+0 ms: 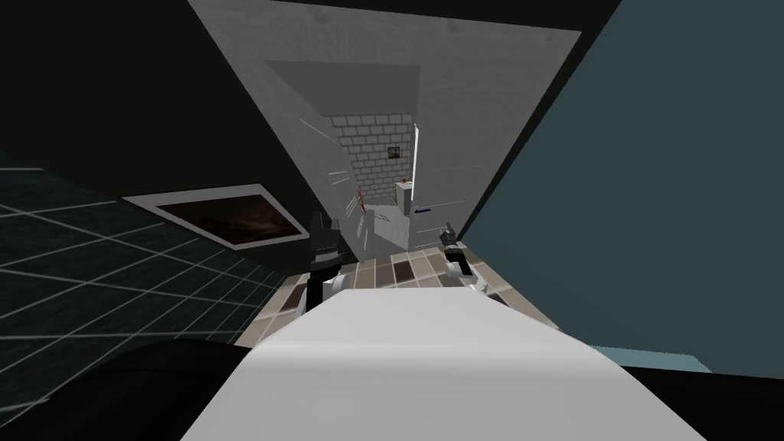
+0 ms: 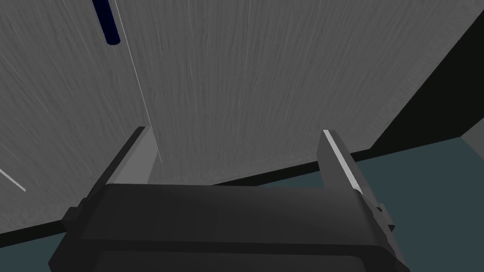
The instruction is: Push the door open
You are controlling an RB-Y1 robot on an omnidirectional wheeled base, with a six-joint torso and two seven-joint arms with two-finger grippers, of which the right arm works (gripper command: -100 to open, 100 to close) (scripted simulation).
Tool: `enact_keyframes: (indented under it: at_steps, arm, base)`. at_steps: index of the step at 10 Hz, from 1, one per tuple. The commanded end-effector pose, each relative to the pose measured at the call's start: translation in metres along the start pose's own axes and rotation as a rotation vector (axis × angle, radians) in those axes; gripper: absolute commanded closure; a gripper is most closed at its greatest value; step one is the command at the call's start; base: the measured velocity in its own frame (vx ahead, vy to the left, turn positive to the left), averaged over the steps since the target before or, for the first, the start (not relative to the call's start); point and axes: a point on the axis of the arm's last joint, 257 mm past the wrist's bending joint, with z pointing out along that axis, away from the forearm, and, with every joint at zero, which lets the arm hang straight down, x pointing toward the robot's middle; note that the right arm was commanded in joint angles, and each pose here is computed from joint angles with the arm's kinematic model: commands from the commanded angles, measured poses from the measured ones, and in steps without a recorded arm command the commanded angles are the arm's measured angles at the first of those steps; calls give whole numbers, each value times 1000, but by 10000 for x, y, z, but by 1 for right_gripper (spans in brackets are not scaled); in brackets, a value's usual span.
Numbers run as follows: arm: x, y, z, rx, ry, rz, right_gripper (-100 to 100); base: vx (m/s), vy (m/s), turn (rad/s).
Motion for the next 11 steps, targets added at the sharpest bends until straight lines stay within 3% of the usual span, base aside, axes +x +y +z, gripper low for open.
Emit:
enact_keyframes:
  at_steps: [1, 3, 4, 5, 6, 8, 9, 10, 11]
  arm:
    - [-34, -110, 2, 21, -3, 0, -100]
    - [-96, -208, 120, 37, -4, -1, -100]
    - [-125, -317, 77, 61, -9, -3, -100]
    - [-162, -371, 130, 71, -11, -3, -100]
    - [-174, -414, 112, 81, -14, -4, -100]
    - [-261, -529, 208, 104, -20, -6, -100]
    - [-280, -592, 178, 118, -24, -7, -100]
    - [-319, -621, 236, 124, -27, -8, -100]
    - [-336, -674, 209, 136, -30, -9, -100]
  base:
    - [26, -47, 77]
    - [34, -64, 183]
    - [29, -66, 66]
    - [35, -63, 116]
    - [23, -61, 76]
    - [21, -71, 169]
    - [22, -66, 77]
    - [19, -60, 121]
    - [22, -49, 82]
